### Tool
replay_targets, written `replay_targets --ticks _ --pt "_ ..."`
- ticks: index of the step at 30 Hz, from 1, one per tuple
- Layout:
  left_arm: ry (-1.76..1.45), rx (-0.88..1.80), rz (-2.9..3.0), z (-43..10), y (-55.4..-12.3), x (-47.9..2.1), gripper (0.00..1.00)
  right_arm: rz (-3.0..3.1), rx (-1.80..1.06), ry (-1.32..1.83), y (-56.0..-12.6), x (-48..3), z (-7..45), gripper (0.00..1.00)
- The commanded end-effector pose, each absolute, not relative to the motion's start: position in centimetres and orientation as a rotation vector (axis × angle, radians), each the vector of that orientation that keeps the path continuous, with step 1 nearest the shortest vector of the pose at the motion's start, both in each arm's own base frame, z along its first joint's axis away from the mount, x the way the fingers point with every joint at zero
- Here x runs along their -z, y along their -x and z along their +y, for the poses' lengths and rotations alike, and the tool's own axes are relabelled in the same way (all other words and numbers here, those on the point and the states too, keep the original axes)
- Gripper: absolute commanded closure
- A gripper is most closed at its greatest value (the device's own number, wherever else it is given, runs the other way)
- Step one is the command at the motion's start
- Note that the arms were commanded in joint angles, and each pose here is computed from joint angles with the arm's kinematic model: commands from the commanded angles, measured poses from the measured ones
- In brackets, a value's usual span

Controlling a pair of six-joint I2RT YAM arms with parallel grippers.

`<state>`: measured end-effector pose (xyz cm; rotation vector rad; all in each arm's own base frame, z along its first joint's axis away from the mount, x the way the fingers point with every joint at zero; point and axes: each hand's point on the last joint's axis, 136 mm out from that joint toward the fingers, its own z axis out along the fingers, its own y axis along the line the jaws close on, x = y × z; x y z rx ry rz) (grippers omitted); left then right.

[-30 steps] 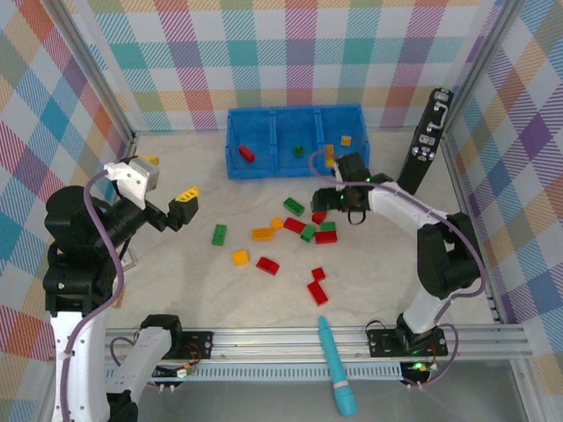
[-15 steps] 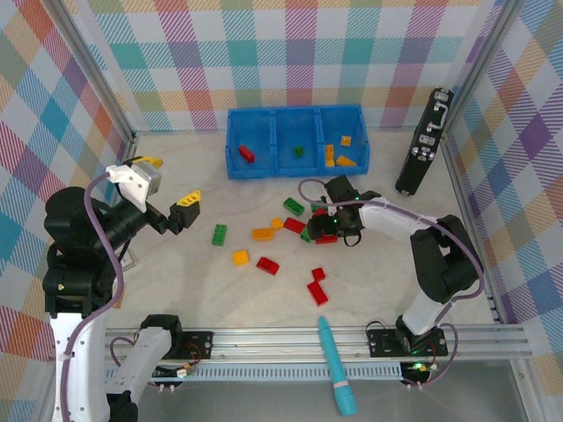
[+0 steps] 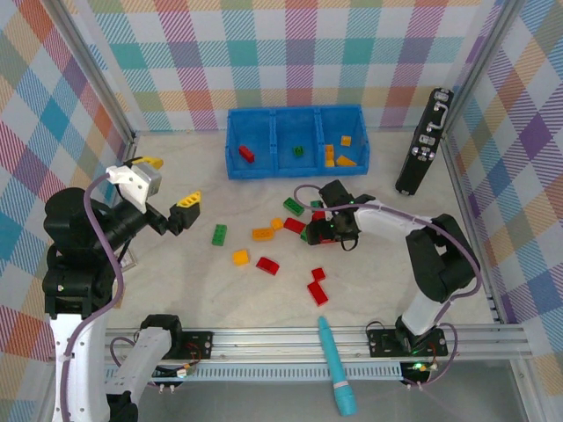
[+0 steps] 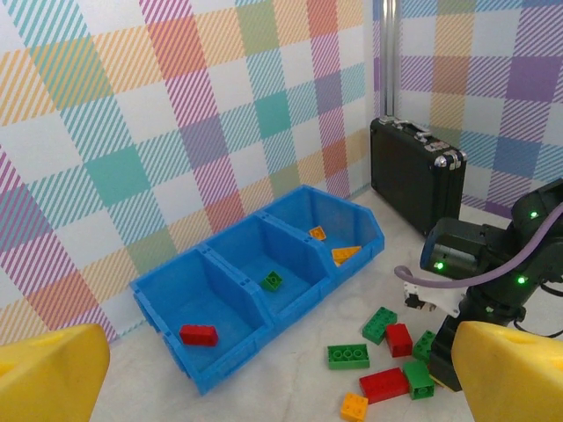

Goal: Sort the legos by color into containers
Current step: Pick up the lego from the center of the table.

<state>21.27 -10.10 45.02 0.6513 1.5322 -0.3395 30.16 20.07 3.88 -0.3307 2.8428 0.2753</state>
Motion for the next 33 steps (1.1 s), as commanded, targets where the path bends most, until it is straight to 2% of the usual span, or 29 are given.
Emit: replay_targets --ticks 1,12,23,29,33 --pt "-0.669 0.331 1.521 -10.1 -20.9 -44.9 0.0 2.868 -0.218 0.313 -30.4 -3.4 19.8 0.1" --pt "-0.67 0.331 1.524 -10.1 -21.0 -44.7 0.0 2.897 -0.167 0.298 -30.7 -2.3 19.5 0.18" --pt "-0.673 0.347 1.527 -10.3 -21.2 -44.5 0.0 2.931 -0.128 0.297 -29.9 -2.0 18.8 0.34" --pt "-0.677 0.352 1.524 -10.3 -21.1 -44.5 0.0 2.925 -0.097 0.298 -29.1 -4.1 17.7 0.38" --pt "-0.675 0.351 1.525 -10.3 -21.2 -44.5 0.0 2.868 -0.141 0.285 -30.1 -7.8 17.7 0.38"
